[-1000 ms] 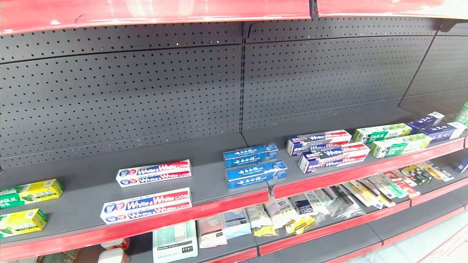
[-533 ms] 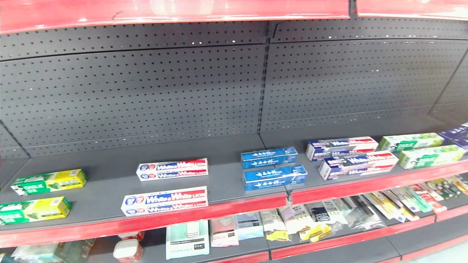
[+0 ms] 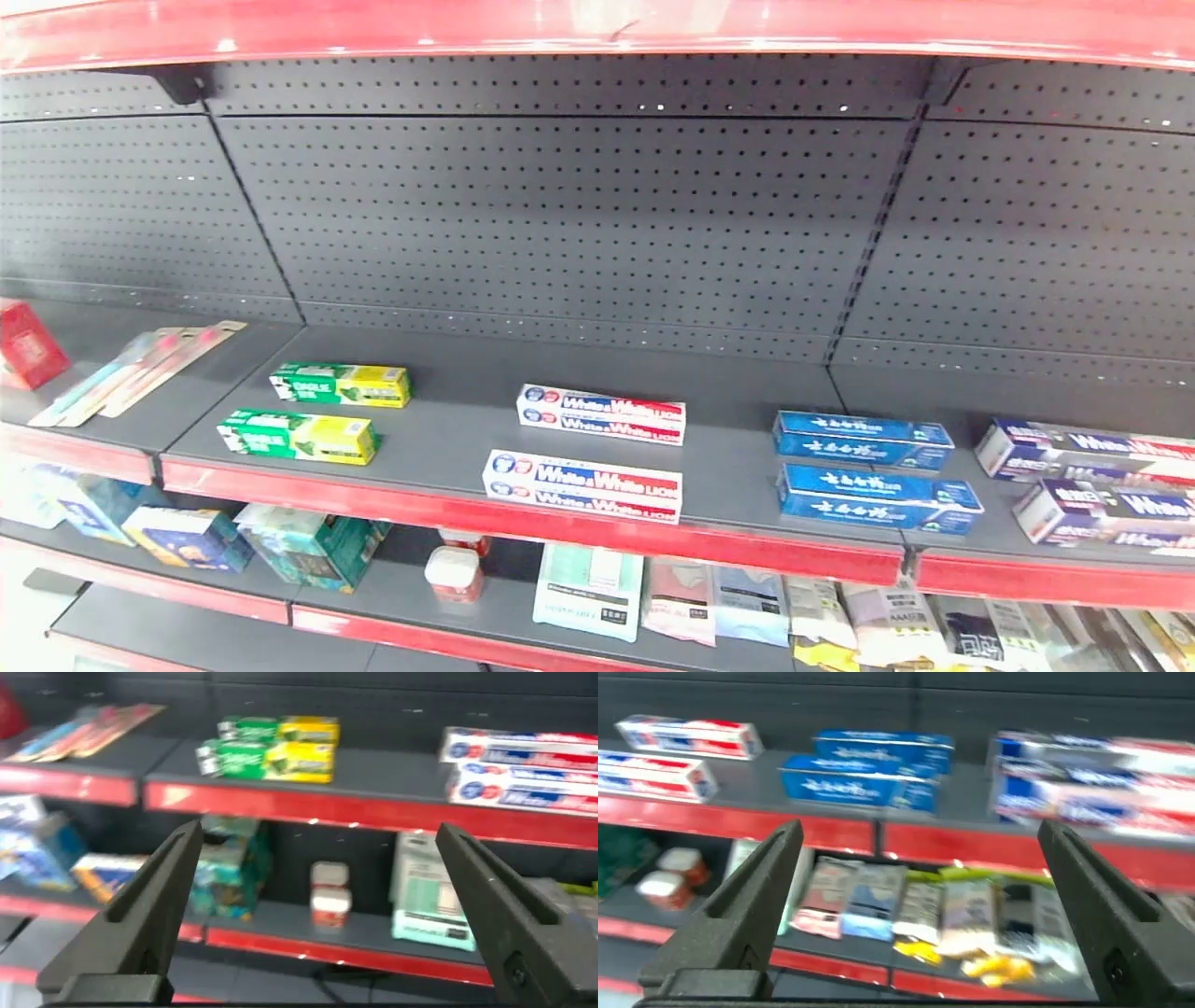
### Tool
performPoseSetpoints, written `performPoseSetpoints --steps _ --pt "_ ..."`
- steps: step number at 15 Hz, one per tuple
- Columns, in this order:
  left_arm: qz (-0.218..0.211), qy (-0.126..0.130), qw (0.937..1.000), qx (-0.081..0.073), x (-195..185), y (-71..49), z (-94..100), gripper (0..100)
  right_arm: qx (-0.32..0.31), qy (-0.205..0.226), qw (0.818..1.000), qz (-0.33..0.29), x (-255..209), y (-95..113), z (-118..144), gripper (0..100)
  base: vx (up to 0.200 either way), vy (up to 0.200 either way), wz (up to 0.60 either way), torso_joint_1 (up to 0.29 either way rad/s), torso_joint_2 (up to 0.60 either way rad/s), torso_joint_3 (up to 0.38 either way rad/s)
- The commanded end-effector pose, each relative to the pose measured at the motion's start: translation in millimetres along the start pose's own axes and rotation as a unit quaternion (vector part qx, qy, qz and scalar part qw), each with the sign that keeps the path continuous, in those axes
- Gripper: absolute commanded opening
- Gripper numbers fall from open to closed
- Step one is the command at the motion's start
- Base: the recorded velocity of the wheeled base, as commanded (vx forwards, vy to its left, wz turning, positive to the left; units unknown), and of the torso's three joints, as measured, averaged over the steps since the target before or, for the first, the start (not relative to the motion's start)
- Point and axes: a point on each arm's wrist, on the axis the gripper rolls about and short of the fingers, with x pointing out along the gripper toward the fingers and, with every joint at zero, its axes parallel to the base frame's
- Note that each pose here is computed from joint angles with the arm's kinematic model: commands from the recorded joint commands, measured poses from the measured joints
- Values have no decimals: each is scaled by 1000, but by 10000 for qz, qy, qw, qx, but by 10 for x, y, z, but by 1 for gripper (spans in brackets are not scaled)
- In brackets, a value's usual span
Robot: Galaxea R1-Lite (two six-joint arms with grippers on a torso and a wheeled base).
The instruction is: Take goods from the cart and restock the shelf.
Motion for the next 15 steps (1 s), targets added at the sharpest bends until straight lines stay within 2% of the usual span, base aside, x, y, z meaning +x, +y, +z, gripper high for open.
performPoseSetpoints --steps 1,15 --pt "3 10 10000 0 1 0 0 100 -2 -8 10000 7 -1 0 0 100 0 0 0 0 0 0" --pt "3 10 10000 0 1 0 0 100 -17 -8 10000 -24 -1 -1 0 100 0 0 0 0 0 0"
